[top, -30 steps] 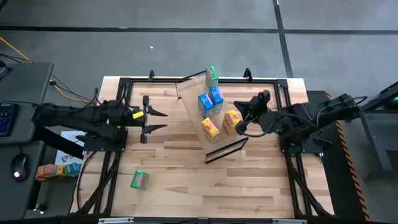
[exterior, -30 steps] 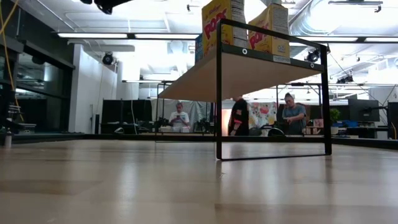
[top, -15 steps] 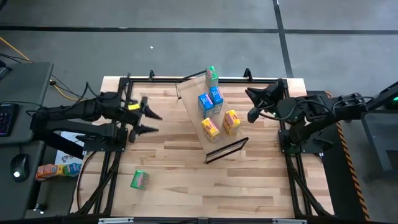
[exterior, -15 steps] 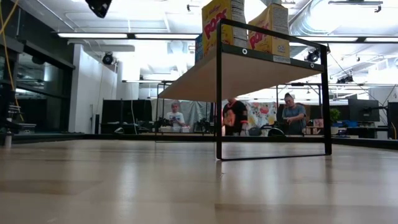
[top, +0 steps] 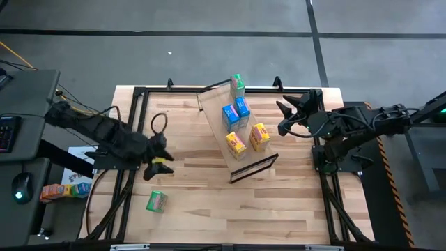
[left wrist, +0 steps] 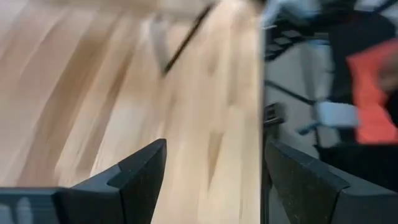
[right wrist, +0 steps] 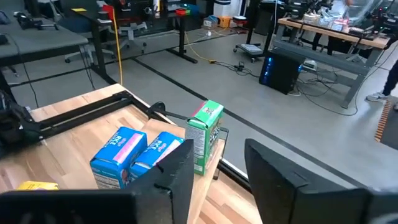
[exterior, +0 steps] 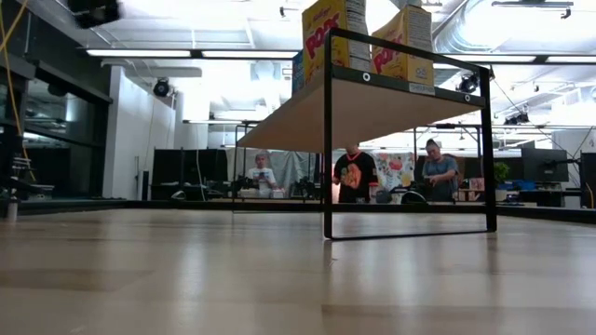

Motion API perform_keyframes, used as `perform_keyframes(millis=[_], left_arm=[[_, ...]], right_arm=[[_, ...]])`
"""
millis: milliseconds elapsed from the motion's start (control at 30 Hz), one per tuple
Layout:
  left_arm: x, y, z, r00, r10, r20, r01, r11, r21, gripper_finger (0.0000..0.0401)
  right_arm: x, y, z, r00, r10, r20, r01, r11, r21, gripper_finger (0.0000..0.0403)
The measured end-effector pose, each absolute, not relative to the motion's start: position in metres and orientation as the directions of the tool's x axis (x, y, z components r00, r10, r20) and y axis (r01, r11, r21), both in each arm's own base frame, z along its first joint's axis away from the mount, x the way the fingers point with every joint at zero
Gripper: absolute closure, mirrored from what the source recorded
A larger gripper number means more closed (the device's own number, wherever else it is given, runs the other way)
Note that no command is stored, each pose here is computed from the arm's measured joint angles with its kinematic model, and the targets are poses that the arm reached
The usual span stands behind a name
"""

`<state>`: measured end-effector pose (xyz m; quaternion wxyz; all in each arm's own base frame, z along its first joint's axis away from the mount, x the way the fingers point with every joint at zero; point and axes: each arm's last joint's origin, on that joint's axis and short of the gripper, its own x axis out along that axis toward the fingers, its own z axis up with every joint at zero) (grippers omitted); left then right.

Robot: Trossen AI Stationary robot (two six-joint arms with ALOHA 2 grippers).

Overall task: Stack cereal on shelf
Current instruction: Put the green cereal box on the shelf aligned with the other green cereal box

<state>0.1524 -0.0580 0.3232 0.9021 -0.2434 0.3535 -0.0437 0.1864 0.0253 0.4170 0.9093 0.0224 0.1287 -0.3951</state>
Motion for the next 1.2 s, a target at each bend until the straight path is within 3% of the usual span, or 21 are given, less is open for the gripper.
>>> perform_keyframes(millis=[167, 300, 700, 900, 1200], left_arm=[[0.14, -0.08, 0.312, 0.643, -0.154, -0.75, -0.397, 0.77, -0.499, 0.0135], [0.138, -0.1, 0.302, 0.608, -0.104, -0.787, -0.522, 0.695, -0.495, 0.0135], [0.128, -0.167, 0.268, 0.456, -0.109, -0.883, -0.71, 0.553, -0.436, 0.0135], [0.122, -0.176, 0.271, 0.359, 0.014, -0.933, -0.784, 0.548, -0.293, 0.0135], [0.132, -0.193, 0.265, 0.343, 0.026, -0.939, -0.799, 0.533, -0.278, 0.0135]], right_arm=[[0.186, 0.025, 0.417, 0.652, -0.714, -0.255, 0.725, 0.686, -0.068, 0.0256], [0.185, 0.025, 0.415, 0.646, -0.716, -0.265, 0.723, 0.685, -0.088, 0.0255], [0.184, 0.025, 0.412, 0.638, -0.718, -0.279, 0.724, 0.682, -0.1, 0.0256], [0.184, 0.025, 0.412, 0.638, -0.717, -0.281, 0.726, 0.682, -0.09, 0.0256], [0.184, 0.025, 0.411, 0.647, -0.704, -0.294, 0.715, 0.693, -0.086, 0.0256]])
